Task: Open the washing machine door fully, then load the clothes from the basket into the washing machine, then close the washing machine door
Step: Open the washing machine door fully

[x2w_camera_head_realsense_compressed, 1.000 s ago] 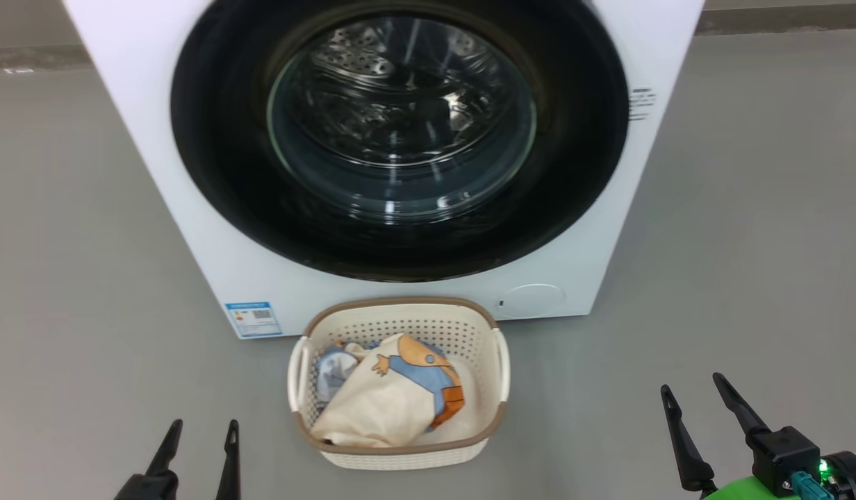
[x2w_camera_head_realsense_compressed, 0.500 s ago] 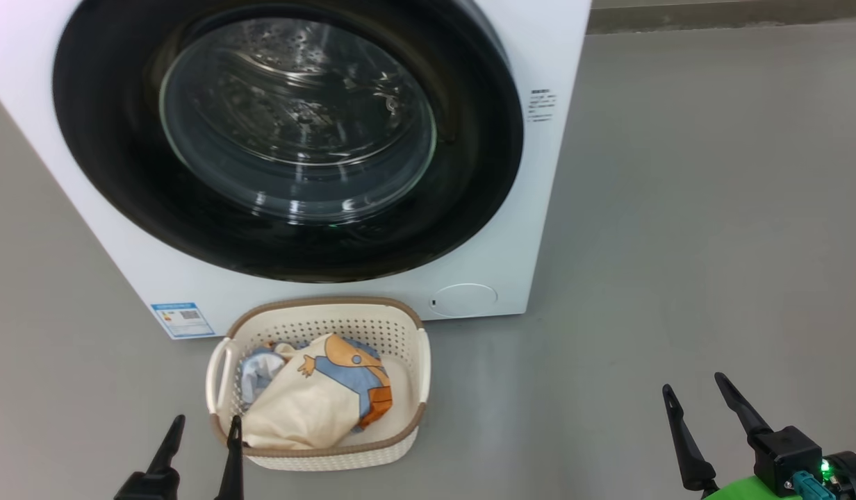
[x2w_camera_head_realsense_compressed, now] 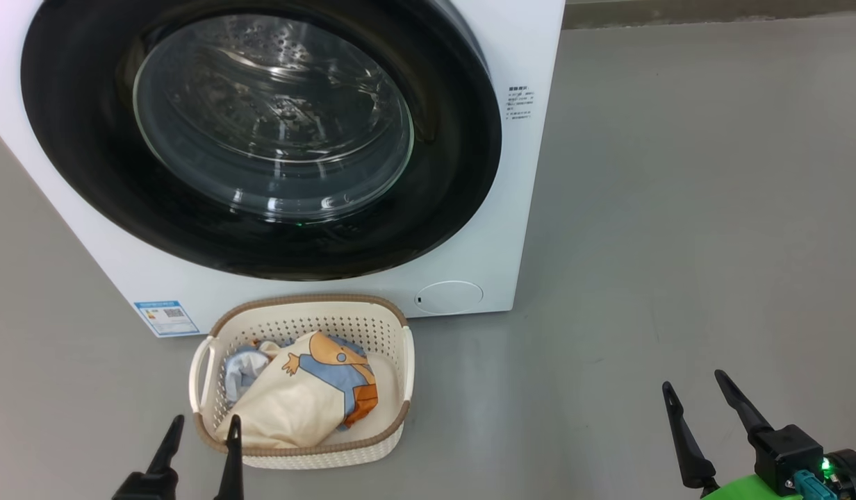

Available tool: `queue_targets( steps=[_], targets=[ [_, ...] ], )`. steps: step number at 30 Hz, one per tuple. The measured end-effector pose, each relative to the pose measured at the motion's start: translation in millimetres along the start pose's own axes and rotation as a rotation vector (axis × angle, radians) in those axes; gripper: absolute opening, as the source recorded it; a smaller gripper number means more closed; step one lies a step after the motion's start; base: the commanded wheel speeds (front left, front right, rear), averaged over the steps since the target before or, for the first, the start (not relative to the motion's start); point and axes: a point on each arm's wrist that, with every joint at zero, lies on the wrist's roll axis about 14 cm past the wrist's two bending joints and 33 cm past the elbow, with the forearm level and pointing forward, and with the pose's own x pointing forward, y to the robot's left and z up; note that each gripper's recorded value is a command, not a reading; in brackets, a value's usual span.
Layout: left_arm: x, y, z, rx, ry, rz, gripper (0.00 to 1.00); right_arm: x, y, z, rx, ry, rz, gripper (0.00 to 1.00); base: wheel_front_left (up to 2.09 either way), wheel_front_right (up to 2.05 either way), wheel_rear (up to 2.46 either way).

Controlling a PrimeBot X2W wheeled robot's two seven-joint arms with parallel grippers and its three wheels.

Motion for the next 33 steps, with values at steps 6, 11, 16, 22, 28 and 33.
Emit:
queue_targets(
  steps=[6, 11, 16, 22, 28, 33],
  targets=[
    [1, -1, -2, 0.0, 0.006, -0.003, 1.0, 1, 0, 0, 0.002, 0.0, -0.001, 0.27, 0.0, 0.0, 0.0],
    [1, -1, -4, 0.0, 0.013, -0.003, 1.0, 1, 1, -1, 0.016, 0.002, -0.003, 0.0, 0.0, 0.0, 0.0],
    [3, -1, -6, -0.01, 0.018, -0.001, 1.0, 3, -2, -2, 0.104, -0.003, -0.036, 0.0, 0.0, 0.0, 0.0],
    [6, -3, -9, -0.02, 0.027, 0.0, 1.0, 3, -30, -18, 0.512, -0.015, -0.204, 0.0, 0.0, 0.0, 0.0],
    [12, -6, -16, -0.029, 0.051, -0.002, 1.0, 21, -59, -39, 0.988, -0.074, -0.388, 0.0, 0.0, 0.0, 0.0],
    [21, -13, -26, -0.031, 0.078, -0.022, 1.0, 49, -88, -42, 1.211, -0.111, -0.426, 0.0, 0.0, 0.0, 0.0]
  ],
)
